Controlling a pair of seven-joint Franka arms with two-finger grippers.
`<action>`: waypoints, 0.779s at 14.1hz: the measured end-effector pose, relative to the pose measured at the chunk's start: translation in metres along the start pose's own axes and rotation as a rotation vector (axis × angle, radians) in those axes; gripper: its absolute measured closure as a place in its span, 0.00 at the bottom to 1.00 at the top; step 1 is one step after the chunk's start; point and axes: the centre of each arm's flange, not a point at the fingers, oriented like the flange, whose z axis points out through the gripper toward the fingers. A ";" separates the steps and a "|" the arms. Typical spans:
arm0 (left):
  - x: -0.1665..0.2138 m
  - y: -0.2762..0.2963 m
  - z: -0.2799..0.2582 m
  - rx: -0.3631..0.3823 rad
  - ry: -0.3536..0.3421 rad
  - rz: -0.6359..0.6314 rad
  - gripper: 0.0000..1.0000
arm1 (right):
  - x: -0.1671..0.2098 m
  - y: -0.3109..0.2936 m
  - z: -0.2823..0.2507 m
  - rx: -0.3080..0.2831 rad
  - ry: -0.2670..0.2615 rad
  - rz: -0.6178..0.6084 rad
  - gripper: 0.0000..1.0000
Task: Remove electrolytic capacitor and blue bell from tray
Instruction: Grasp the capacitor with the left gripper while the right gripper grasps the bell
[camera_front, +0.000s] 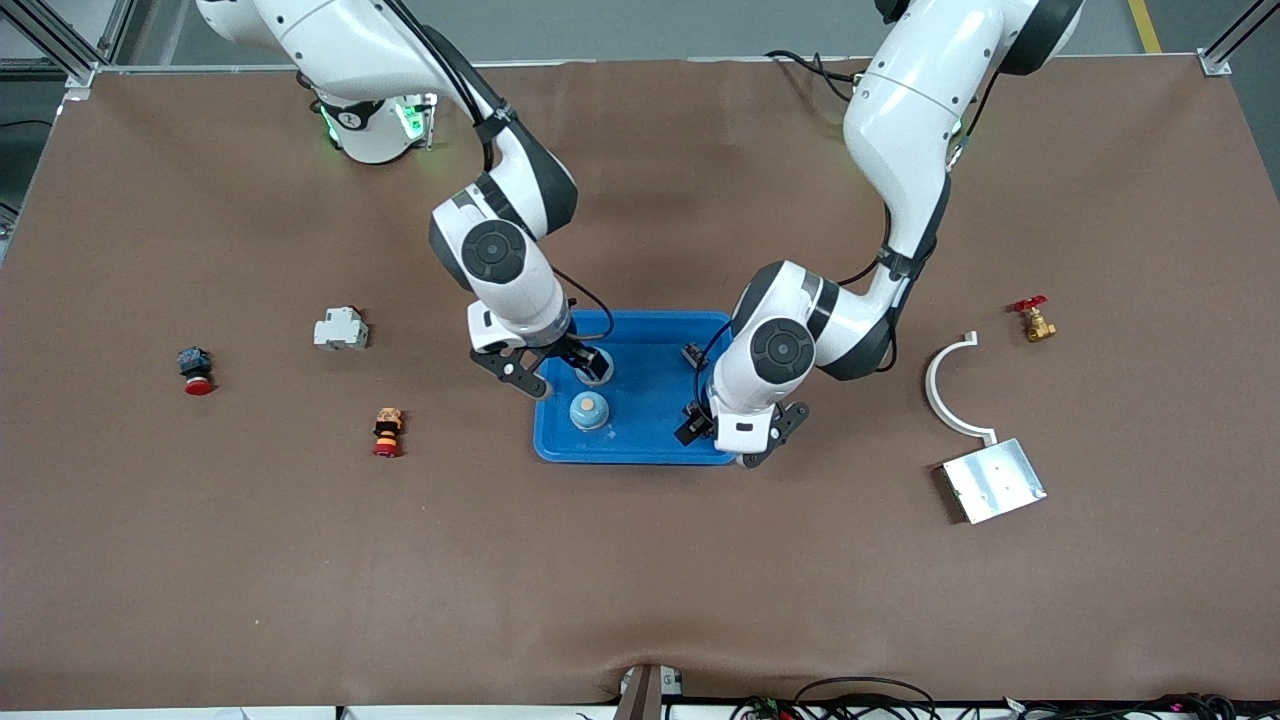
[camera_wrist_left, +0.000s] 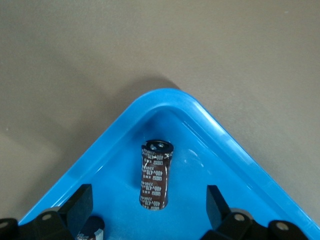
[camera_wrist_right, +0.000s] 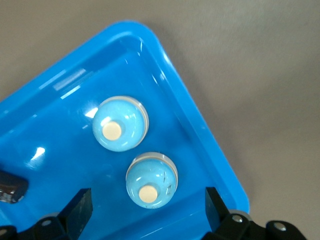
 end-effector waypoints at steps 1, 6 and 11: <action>-0.002 0.000 0.003 0.002 0.000 -0.009 0.00 | -0.003 -0.001 0.005 -0.006 -0.001 -0.001 0.00; -0.006 0.001 0.019 -0.007 0.006 -0.014 0.00 | -0.004 -0.001 0.023 -0.037 0.014 -0.001 0.00; -0.008 0.002 0.029 -0.023 0.013 -0.010 0.00 | -0.010 -0.005 0.043 -0.039 0.024 0.019 0.00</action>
